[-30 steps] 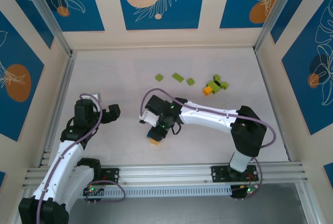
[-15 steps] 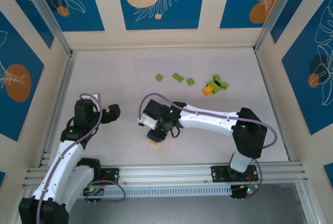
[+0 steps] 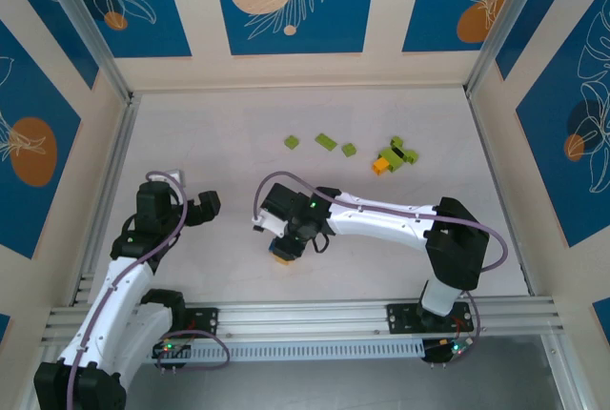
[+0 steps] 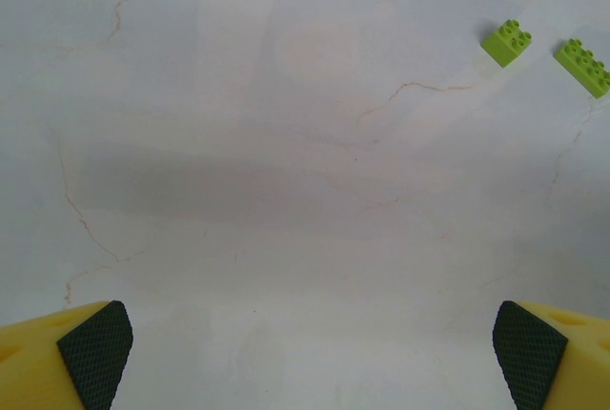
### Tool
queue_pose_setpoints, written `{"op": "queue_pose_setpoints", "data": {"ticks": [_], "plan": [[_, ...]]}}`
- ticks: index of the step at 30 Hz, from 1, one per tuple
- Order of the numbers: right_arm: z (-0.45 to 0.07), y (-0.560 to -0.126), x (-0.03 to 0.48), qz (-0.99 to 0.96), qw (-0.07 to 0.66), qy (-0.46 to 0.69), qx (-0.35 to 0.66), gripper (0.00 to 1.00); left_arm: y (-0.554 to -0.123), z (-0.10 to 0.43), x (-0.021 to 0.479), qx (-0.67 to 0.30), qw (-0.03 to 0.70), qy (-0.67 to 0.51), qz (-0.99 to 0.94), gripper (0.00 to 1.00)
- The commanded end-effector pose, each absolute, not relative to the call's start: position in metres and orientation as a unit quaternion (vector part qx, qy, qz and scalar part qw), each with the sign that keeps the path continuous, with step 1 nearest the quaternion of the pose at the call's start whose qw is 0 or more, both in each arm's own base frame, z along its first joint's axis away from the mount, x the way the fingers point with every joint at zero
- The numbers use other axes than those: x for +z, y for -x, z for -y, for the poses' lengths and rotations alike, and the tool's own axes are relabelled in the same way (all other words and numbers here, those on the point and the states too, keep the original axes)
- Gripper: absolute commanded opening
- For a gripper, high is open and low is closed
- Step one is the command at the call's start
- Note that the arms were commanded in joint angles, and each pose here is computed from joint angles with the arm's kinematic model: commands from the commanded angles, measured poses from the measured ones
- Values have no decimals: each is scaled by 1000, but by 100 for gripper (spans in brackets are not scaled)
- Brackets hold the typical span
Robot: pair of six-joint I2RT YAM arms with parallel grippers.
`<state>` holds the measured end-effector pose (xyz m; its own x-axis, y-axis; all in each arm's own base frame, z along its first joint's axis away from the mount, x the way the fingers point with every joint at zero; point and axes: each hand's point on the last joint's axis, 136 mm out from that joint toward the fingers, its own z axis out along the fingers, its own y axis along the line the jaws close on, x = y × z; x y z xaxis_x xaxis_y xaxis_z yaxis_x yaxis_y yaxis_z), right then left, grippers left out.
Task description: Assemble a carrot with lego
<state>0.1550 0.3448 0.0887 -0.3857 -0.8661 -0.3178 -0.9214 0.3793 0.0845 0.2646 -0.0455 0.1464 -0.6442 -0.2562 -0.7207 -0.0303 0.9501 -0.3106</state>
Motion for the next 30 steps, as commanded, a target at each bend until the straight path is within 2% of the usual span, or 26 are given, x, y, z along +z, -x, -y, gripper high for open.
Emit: {"op": "queue_pose_setpoints", "data": {"ticks": [1, 13, 21, 30], "plan": [[-286, -128, 25, -835, -32, 548, 36, 28, -267, 44, 149, -140, 425, 77, -891, 100], [-311, -142, 80, -813, 16, 576, 86, 28, -268, 45, 151, -143, 427, 77, -890, 100], [-335, -157, 116, -794, 93, 590, 116, 26, -268, 45, 151, -143, 426, 77, -890, 100], [-346, -153, 132, -784, 130, 588, 153, 26, -268, 45, 150, -142, 426, 77, -890, 100]]}}
